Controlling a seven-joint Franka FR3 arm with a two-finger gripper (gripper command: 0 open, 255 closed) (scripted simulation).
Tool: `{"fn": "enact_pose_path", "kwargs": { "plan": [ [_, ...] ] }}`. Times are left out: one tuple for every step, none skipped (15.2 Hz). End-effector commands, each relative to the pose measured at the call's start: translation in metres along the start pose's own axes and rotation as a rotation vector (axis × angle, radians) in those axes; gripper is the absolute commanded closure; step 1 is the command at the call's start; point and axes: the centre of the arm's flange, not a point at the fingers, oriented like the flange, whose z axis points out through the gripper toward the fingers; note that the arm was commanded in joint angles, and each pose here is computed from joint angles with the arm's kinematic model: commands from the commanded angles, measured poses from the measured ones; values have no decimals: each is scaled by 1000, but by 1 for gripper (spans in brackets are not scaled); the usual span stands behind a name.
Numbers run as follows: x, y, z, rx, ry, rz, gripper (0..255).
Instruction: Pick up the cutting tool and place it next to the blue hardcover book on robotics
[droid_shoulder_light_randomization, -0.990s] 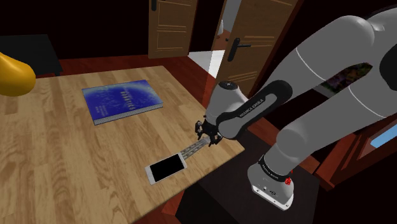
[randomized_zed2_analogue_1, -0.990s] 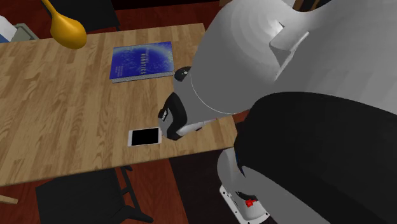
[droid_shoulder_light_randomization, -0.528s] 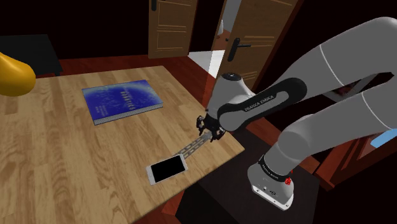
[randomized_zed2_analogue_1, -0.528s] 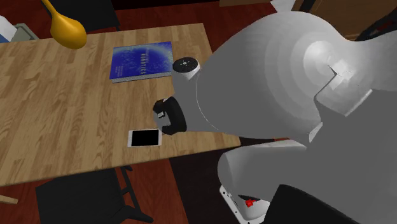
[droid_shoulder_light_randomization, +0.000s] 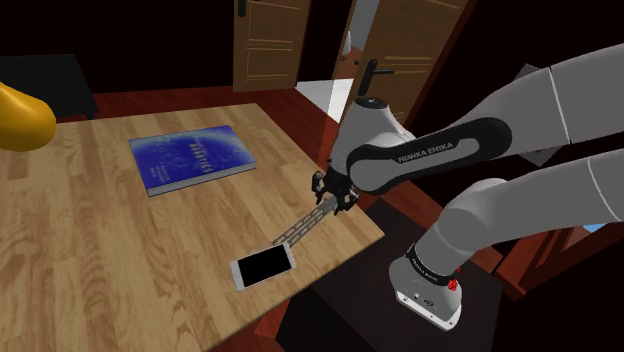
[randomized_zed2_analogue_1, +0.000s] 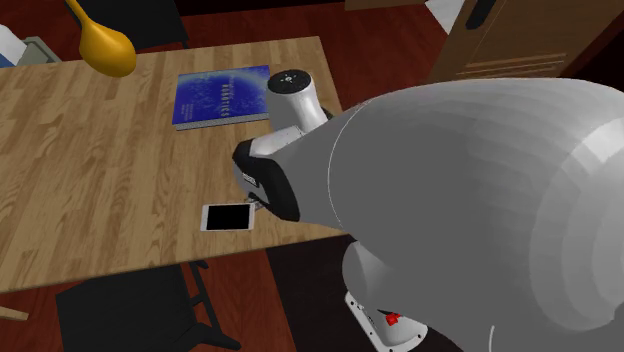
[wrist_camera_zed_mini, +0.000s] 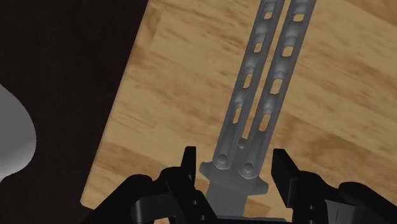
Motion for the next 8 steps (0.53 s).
{"fn": "enact_pose_path", "kwargs": {
  "plan": [
    [-5, -13, -3, -1, 0, 0, 255],
    [-9, -25, -3, -1, 0, 0, 255],
    [-14, -38, -3, -1, 0, 0, 255],
    [-18, -50, -3, -1, 0, 0, 255],
    [-23, -62, -3, -1, 0, 0, 255],
    [-27, -75, -3, -1, 0, 0, 255],
    [-32, -87, -3, -1, 0, 0, 255],
    [-36, -100, -3, -1, 0, 0, 255]
  ]
}}
